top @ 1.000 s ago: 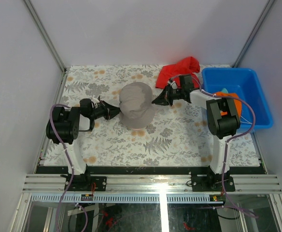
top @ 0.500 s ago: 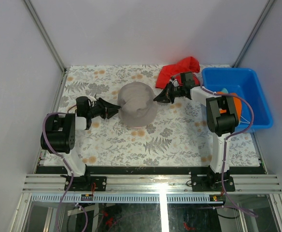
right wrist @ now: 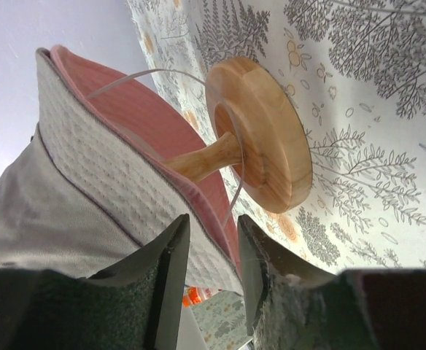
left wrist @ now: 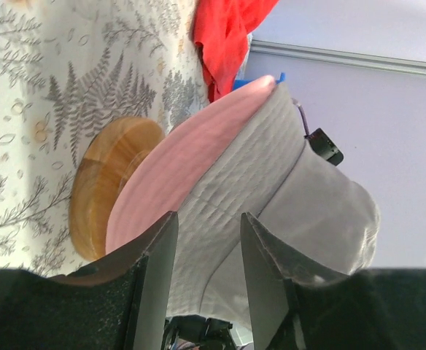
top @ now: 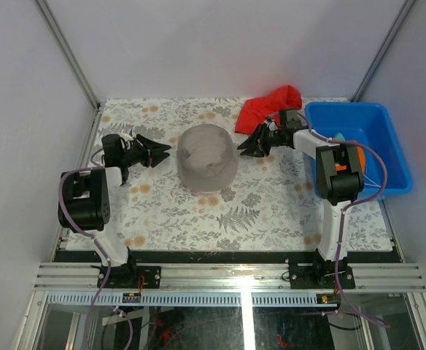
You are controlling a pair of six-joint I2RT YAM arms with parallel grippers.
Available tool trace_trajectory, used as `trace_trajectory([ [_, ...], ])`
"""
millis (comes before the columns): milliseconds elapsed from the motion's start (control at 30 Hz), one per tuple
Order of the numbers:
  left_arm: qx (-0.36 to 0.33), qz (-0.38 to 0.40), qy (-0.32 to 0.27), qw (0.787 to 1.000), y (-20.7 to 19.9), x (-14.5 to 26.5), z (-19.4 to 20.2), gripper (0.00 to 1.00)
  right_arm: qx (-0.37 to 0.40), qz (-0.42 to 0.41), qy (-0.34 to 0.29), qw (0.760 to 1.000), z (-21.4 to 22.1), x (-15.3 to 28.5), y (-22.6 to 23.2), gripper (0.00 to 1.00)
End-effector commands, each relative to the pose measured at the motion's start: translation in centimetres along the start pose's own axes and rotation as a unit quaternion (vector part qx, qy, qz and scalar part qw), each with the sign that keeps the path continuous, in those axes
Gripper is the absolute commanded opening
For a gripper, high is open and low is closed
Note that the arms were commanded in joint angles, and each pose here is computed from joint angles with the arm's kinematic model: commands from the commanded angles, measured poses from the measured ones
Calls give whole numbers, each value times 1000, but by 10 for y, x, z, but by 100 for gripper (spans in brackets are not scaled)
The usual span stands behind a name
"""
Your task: Stack the hats
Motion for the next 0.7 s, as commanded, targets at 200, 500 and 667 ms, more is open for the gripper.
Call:
trace_trajectory([
  [200,-44,71,57,995,-16,-30,-25,43,39,-31,-6,999,34,33,33,42],
  [500,-47,87,84,992,-13,-43,-25,45,38,-27,-12,999,36,36,35,43],
  [667,-47,95,92,990,-16,-44,-19,45,31,-21,-12,999,34,33,30,43],
])
Point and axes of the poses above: each gripper's point midway between its finger pads, its own x axis back along the fingers, its own y axis along the line the jaws close on, z = x × y, the point moved 7 cm from there along x, back along the fingers, and after that the axes turned 5 degrees about -x, right-handed, at the moved point
